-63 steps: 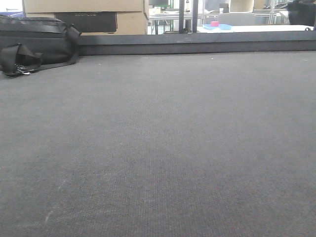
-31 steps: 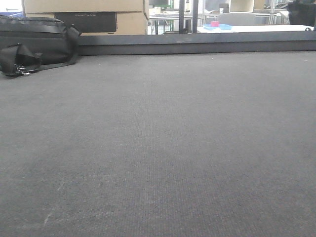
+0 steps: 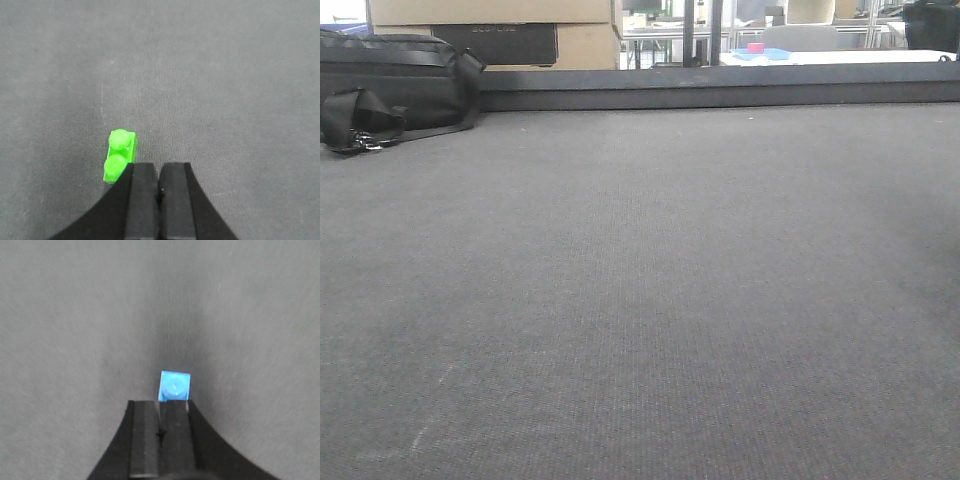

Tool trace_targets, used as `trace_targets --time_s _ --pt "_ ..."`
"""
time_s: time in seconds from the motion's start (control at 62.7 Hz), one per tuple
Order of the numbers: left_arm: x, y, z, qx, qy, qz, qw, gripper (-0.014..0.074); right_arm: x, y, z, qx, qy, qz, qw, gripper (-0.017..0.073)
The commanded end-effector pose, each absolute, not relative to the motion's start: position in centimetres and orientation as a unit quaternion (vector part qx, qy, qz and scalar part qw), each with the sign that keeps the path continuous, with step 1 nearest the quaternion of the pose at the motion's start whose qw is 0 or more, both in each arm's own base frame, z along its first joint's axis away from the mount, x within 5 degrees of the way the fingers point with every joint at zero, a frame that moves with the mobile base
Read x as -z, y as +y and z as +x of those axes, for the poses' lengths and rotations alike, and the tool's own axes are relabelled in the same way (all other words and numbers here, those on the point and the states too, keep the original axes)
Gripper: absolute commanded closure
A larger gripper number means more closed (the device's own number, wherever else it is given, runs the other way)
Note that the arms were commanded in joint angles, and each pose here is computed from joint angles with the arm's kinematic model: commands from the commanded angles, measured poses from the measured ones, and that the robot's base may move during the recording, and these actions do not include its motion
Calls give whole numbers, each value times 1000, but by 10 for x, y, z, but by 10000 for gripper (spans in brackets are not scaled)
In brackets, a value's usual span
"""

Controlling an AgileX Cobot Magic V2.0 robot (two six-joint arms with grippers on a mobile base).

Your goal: Grab block from conveyor and place in blue bin

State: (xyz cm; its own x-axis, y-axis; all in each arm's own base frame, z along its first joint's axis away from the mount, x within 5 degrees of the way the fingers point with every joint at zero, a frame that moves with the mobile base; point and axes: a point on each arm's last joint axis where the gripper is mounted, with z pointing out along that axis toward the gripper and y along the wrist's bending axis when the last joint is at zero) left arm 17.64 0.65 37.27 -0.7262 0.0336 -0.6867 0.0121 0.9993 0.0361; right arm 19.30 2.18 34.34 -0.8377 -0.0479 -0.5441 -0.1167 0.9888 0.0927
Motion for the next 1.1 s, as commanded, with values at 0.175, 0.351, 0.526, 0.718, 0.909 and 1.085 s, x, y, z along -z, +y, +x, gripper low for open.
trace_targets --time_s 0.175,0.351,0.526,0.718,0.909,1.085 --pt "-355 4 205 6 948 8 318 705 -298 18 235 -25 985 -51 163 689" --pt "-350 1 211 28 951 2 307 705 -272 19 252 -24 994 -30 103 306" --pt "-350 1 212 28 952 2 306 705 -253 21 263 -35 997 -10 70 71" --pt "-350 1 211 29 951 2 306 705 -232 22 278 -35 998 -3 56 107" --pt "-350 1 211 29 951 2 306 705 -211 23 289 -34 998 2 44 246" --pt "-349 1 211 34 952 -12 303 705 -207 23 292 -33 998 13 45 557"
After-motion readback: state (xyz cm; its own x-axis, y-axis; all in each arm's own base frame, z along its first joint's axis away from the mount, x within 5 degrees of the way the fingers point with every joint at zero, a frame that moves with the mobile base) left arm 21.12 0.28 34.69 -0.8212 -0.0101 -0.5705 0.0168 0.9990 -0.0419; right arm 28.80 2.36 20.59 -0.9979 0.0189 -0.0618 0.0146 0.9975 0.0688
